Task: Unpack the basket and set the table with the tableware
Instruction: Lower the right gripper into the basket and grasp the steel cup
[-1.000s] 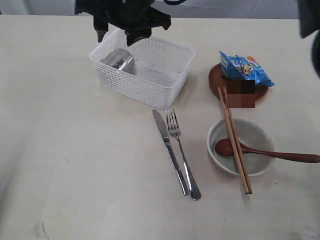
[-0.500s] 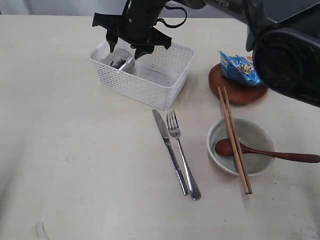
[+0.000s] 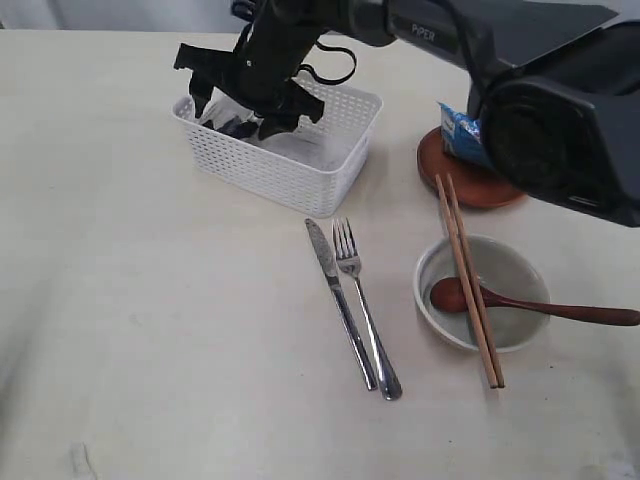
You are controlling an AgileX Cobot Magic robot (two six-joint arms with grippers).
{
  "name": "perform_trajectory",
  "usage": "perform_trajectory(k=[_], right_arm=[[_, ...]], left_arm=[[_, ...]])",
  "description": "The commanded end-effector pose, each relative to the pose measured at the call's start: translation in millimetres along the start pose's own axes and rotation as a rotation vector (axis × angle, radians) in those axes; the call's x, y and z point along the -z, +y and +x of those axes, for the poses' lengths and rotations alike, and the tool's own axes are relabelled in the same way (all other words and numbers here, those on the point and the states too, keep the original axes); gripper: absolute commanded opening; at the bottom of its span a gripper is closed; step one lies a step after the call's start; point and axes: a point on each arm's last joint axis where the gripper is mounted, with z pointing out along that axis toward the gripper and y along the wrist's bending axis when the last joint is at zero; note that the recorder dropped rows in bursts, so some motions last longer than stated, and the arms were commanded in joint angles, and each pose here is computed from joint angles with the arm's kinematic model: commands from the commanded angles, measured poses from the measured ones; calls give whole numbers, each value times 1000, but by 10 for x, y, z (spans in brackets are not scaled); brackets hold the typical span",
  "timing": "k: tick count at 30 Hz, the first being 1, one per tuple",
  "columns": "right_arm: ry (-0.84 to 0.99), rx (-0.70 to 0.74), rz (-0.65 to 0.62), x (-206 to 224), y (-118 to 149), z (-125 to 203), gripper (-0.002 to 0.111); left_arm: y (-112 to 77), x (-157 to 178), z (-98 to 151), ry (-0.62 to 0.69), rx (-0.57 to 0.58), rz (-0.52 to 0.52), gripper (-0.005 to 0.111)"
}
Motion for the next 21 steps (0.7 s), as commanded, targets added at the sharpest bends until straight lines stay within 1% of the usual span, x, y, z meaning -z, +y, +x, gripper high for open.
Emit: perform_trajectory(k=[1,9,11,13,14,17,20,21], right_arm=[[-6,17,22,2,-53,-36,76],[19,-10,36,-207,-146,7,76],[7,-12,28,-216,-142,-3,73],[5,-12,27,-216,-141,-5,64],[5,-8,27,-216,-141,-5,57],[7,25,28,-225,-146,-3,34],[18,89,32,-214,-146,5,4],[20,114,32,-193,-138,4,0]], left_arm=[[-3,-4,-3,-5,5,4,1],[-3,-4,-3,-5,5,4,1],[-3,-4,-3,-5,5,4,1],[-3,-4,-3,-5,5,4,1],[-3,-4,-3,-5,5,4,1],[-3,-4,-3,-5,5,4,1],[-3,-4,-3,-5,5,4,1],[-3,-4,-3,-5,5,4,1]])
